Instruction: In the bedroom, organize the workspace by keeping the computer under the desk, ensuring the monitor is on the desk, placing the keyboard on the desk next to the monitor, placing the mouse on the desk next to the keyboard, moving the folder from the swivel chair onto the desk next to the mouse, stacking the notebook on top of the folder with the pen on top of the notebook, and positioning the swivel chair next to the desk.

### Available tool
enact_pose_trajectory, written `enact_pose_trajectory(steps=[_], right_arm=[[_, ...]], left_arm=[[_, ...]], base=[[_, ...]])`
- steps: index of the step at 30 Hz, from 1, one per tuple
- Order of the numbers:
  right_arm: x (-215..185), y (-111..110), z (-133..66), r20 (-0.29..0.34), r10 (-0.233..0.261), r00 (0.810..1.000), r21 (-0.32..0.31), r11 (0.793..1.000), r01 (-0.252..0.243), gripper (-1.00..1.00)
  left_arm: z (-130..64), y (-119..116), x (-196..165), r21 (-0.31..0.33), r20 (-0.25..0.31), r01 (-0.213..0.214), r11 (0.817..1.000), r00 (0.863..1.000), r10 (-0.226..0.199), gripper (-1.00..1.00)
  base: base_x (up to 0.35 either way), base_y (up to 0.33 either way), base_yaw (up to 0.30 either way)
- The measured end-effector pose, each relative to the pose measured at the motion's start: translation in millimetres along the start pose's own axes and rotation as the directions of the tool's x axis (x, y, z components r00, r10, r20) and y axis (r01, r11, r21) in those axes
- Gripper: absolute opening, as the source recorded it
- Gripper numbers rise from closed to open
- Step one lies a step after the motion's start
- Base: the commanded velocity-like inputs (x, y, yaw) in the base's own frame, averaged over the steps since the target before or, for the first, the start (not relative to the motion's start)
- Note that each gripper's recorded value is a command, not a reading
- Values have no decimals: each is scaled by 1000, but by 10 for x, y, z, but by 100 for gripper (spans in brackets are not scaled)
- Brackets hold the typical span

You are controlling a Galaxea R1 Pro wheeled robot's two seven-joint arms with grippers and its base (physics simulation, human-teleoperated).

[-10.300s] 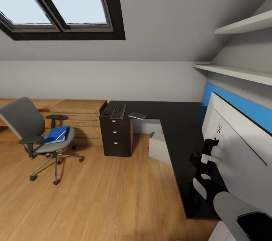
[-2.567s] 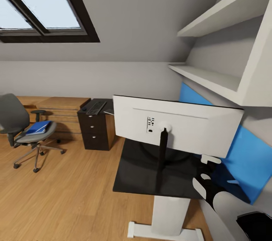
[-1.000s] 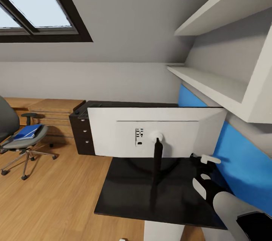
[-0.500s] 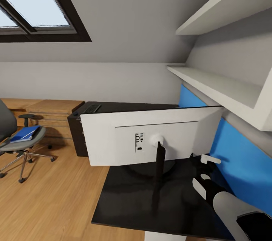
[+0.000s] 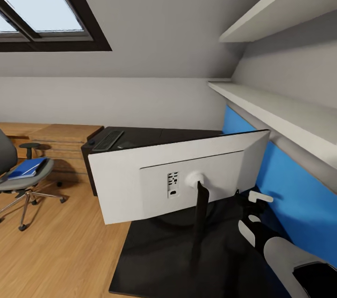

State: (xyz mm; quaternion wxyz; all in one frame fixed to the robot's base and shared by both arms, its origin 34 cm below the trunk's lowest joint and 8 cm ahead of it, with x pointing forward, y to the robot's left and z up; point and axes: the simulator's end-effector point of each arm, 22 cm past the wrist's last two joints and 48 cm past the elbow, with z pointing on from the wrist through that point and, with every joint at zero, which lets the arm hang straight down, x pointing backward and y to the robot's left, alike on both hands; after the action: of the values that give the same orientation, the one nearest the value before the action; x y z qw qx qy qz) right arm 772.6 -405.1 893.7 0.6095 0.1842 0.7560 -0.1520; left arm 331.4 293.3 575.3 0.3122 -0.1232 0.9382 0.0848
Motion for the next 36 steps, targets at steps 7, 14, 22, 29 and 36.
enact_pose_trajectory(steps=[7, 14, 22, 29, 36], right_arm=[[0, 1, 1, 0, -1, 1000, 0, 1000, 1, 100], [-6, -3, 2, 1, 1, 1000, 2, 1000, -1, 100], [-7, -9, 2, 1, 1, 1000, 5, 1000, -1, 100], [-5, -8, 1, 1, 0, 1000, 5, 1000, 0, 100], [-2, -5, -1, 0, -1, 1000, 4, 1000, 1, 100]], left_arm=[[4, 18, -1, -3, -1, 0, 1000, 1000, 0, 100], [-9, 431, 207, -54, -47, -42, 998, 998, 40, 100], [-218, 1128, 406, -142, 12, -97, 985, 995, 100, 100], [-350, 1198, 439, -144, 67, -100, 985, 992, 110, 100], [-414, 1243, 544, -147, 52, -107, 983, 992, 116, 100]], base=[[-24, 0, 0], [-9, 0, 0], [0, 0, 0], [0, 0, 0], [46, 0, 0]])
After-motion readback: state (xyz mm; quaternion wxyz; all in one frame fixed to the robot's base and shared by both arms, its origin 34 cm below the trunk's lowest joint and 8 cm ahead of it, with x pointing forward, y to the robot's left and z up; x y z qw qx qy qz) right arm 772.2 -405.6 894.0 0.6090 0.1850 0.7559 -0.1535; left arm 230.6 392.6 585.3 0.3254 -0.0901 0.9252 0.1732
